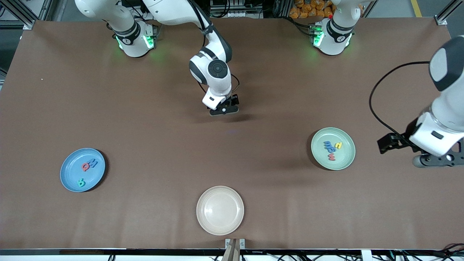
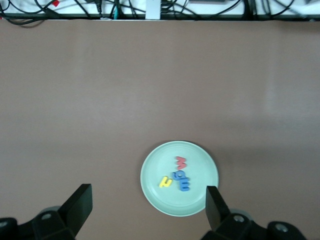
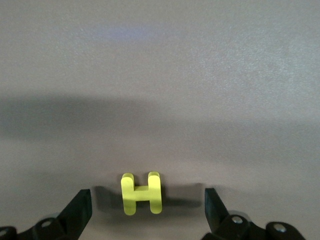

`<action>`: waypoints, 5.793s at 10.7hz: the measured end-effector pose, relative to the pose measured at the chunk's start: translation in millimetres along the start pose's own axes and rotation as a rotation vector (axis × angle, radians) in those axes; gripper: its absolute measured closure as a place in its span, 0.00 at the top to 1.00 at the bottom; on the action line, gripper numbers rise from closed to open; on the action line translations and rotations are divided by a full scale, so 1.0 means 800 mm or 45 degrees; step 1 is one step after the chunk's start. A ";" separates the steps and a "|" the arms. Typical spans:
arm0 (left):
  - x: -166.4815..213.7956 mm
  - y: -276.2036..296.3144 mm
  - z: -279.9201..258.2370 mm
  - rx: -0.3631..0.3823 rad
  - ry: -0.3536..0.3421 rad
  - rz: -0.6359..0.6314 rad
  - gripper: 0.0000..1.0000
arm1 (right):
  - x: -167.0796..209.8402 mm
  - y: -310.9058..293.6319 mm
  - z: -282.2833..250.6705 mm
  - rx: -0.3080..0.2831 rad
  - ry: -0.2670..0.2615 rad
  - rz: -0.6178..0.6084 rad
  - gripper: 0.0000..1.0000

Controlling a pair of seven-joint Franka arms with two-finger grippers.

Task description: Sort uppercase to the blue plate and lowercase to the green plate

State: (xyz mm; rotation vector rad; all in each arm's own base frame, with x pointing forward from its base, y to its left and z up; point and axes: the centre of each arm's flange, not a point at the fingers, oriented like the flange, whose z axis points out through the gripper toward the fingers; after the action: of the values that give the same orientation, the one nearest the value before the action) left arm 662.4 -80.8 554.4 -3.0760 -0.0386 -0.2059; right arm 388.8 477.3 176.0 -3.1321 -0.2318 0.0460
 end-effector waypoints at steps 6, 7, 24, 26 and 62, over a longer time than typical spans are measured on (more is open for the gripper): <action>-0.013 -0.051 -0.069 -0.044 0.085 -0.133 1.00 | 0.003 -0.002 0.005 0.016 0.031 -0.001 0.76; -0.018 -0.046 -0.081 -0.046 0.096 -0.125 1.00 | 0.004 -0.003 0.002 0.020 0.035 -0.001 0.56; -0.054 -0.037 -0.081 -0.047 -0.138 -0.115 1.00 | 0.212 0.552 -0.133 -0.126 0.058 0.086 0.33; -0.055 -0.038 -0.084 -0.047 -0.133 -0.116 1.00 | 0.209 0.647 -0.142 -0.203 0.058 0.024 0.33; -0.062 -0.053 -0.106 -0.044 -0.097 -0.147 1.00 | 0.062 0.630 -0.633 0.013 0.144 0.088 1.00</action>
State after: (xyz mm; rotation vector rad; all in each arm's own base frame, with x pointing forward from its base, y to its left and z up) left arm 600.8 -44.4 634.3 -3.1176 -0.2184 -0.0955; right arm 527.1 -13.1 679.6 -3.1180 -0.1227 -0.1286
